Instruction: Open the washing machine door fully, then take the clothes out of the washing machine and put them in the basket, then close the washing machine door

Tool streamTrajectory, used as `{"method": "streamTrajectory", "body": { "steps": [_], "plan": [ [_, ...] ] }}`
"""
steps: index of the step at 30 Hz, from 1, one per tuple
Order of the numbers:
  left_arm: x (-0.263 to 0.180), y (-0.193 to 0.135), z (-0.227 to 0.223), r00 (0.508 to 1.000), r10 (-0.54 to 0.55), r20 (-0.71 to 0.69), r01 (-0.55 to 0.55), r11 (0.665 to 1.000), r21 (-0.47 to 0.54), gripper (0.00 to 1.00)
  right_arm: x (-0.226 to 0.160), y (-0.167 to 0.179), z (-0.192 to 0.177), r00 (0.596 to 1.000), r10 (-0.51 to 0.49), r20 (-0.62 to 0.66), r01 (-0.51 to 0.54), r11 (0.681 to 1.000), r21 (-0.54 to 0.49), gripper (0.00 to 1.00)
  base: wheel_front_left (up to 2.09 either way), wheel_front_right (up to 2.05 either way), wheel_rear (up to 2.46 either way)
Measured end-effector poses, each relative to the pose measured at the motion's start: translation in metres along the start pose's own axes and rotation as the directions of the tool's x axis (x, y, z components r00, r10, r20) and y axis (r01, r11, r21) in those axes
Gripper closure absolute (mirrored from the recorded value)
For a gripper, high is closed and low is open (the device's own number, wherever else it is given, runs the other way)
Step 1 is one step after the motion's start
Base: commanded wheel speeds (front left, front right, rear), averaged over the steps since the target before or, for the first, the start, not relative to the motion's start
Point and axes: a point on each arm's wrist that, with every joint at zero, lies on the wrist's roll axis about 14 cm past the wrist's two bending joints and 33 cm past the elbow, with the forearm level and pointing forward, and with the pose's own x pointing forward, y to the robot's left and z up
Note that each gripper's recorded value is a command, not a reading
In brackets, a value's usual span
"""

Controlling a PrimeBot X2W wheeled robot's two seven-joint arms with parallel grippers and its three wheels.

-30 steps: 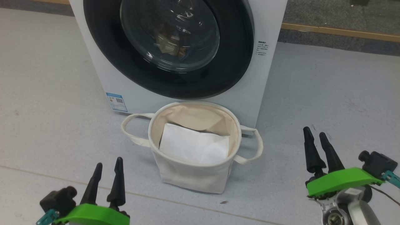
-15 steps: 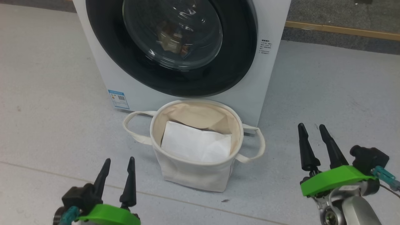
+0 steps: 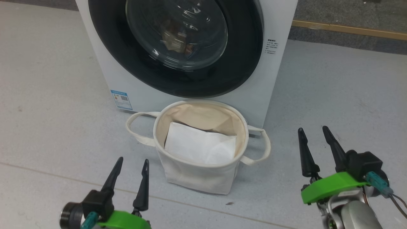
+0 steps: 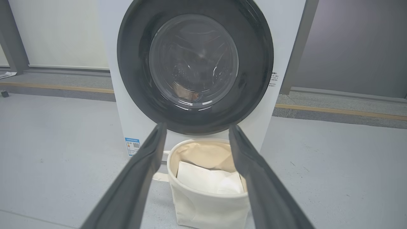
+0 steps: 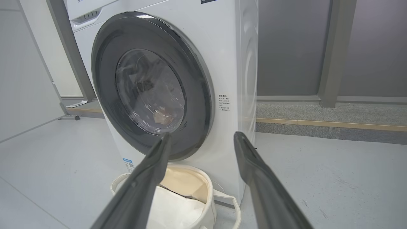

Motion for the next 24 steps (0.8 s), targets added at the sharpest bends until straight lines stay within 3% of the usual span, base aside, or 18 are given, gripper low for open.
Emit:
{"method": "streamTrajectory", "body": {
  "steps": [12,24],
  "plan": [
    [-0.001,-0.007,-0.005,1.0,-0.02,0.007,0.02,0.997,0.071,0.0,-0.003,-0.012,-0.001,0.999,-0.044,0.019,0.042,0.998,0.052,0.0,0.0,0.0,0.0],
    [0.0,-0.011,0.004,0.998,-0.032,0.061,0.023,0.99,0.139,0.0,-0.003,-0.009,-0.007,1.0,-0.02,0.01,0.02,0.998,-0.062,0.0,0.0,0.0,0.0]
  ]
}}
